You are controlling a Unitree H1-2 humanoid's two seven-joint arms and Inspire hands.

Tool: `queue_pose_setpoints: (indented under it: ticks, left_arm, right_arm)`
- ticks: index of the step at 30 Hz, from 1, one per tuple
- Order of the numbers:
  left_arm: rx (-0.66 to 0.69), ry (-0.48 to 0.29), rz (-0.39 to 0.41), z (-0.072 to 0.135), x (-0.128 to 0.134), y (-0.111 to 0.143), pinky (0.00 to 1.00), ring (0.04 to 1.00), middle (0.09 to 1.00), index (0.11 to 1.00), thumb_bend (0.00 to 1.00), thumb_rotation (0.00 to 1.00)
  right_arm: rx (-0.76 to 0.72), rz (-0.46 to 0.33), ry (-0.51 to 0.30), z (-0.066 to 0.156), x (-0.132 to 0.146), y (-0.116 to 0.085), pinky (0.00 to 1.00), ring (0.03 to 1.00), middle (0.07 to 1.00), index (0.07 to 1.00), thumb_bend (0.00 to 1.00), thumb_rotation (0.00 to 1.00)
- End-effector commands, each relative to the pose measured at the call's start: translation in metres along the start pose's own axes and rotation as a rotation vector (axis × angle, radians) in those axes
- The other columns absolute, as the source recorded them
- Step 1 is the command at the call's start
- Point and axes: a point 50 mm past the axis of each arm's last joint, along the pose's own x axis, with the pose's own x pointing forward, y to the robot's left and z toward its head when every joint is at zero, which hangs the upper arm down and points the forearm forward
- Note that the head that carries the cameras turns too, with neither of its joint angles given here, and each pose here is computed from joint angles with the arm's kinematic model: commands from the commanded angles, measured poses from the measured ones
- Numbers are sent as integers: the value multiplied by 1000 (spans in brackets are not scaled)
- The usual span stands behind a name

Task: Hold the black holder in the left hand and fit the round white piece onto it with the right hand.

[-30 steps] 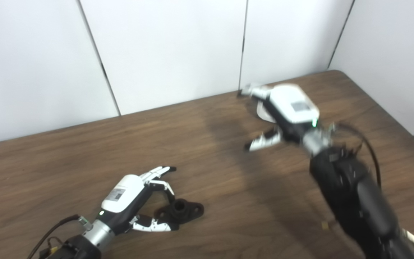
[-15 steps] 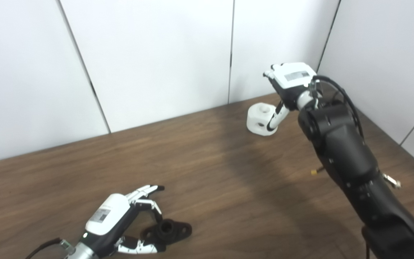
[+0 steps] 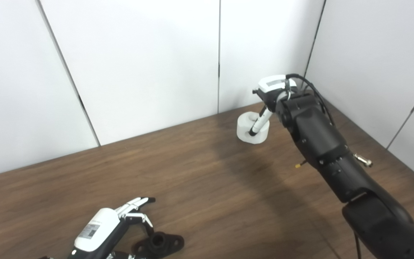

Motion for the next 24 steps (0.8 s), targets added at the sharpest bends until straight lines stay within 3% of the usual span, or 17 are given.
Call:
queue_pose_setpoints:
  ticks: [1,18,24]
  left_arm:
    - [2,127,-175,-22,-33,-27,769,914,916,488,523,55]
    - [-10,117,-172,-17,-35,-23,781,910,909,488,523,53]
    - [-14,116,-174,-14,-38,-19,782,904,906,488,523,53]
  right_arm:
    - [36,-89,12,-4,-1,-35,929,1000,1000,916,1000,509]
    - [87,28,-4,8,16,-12,978,1000,1000,890,1000,514]
    - [88,51,7,10,22,1,993,1000,1000,828,1000,487]
